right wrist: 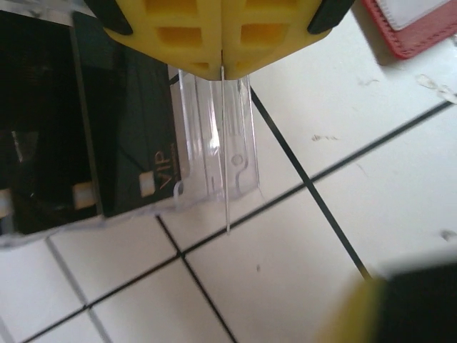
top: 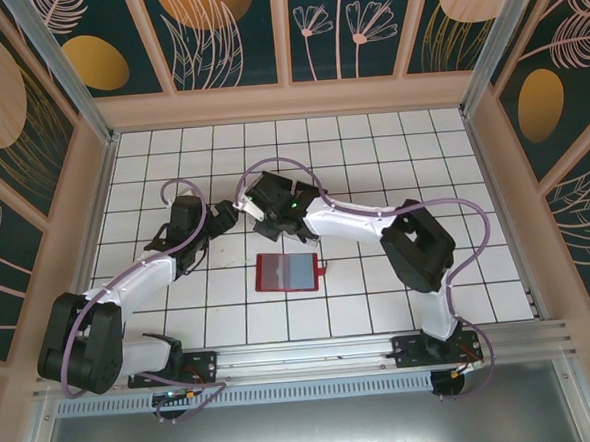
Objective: Put the credit cards into the card holder
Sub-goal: Pick up the credit card from the storage box, then move the card holder to the center of the table.
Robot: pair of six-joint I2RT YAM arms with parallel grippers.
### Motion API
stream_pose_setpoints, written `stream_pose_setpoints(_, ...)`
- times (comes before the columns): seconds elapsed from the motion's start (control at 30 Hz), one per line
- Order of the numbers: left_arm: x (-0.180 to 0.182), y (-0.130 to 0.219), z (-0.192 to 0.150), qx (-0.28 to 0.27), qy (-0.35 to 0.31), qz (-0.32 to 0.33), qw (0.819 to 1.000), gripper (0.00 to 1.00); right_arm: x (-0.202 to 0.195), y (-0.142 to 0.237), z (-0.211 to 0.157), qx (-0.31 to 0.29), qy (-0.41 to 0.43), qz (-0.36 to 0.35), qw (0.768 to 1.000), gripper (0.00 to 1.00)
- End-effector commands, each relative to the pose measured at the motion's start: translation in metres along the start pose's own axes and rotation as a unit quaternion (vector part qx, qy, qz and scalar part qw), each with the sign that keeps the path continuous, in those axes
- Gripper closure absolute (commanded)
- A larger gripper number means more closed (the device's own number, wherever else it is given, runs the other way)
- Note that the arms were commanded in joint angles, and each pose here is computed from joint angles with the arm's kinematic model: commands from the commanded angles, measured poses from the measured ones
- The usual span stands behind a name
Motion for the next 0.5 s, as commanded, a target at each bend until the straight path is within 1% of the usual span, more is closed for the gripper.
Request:
stream_pose_setpoints(0.0,-0.003,0.001,0.006,-0.012,0.003,-0.012,1.000,0.02,-0.002,0.043,0.033,-0.069,-0.012,-0.014,0.997,1.00)
stream_pose_setpoints(0.1,-0.002,0.003,0.006,-0.011,0.000,-0.010,1.000,0.02,-0.003,0.058,0.038,-0.086,-0.049,-0.014,0.995,1.00)
stream_pose_setpoints(0.23,-0.001,0.010,0.005,-0.015,-0.006,-0.011,1.000,0.01,0.001,0.085,0.034,-0.118,-0.140,0.017,0.983,1.00)
stream_pose_setpoints(0.33,0.000,0.015,0.002,-0.014,-0.013,-0.015,1.000,0.01,0.013,0.106,0.018,-0.144,-0.224,0.070,0.961,1.00)
stream_pose_setpoints(0.43,0.001,0.018,-0.003,-0.005,-0.018,-0.025,1.000,0.01,0.027,0.112,-0.008,-0.150,-0.317,0.108,0.930,1.00)
stream_pose_setpoints(0.47,0.001,0.020,-0.006,-0.002,-0.021,-0.028,0.999,0.02,0.030,0.114,-0.017,-0.153,-0.354,0.122,0.914,1.00)
Point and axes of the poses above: each hand's point on the last joint's axis, 136 mm out from that joint toward the fingers, its own y axis back along the fingers, its own x axis along the line the jaws close on, z = x × y, the point moved 9 cm from there along y, back along the fingers, and after that the axes turned 13 degrees about -y, right-handed, at the moved point
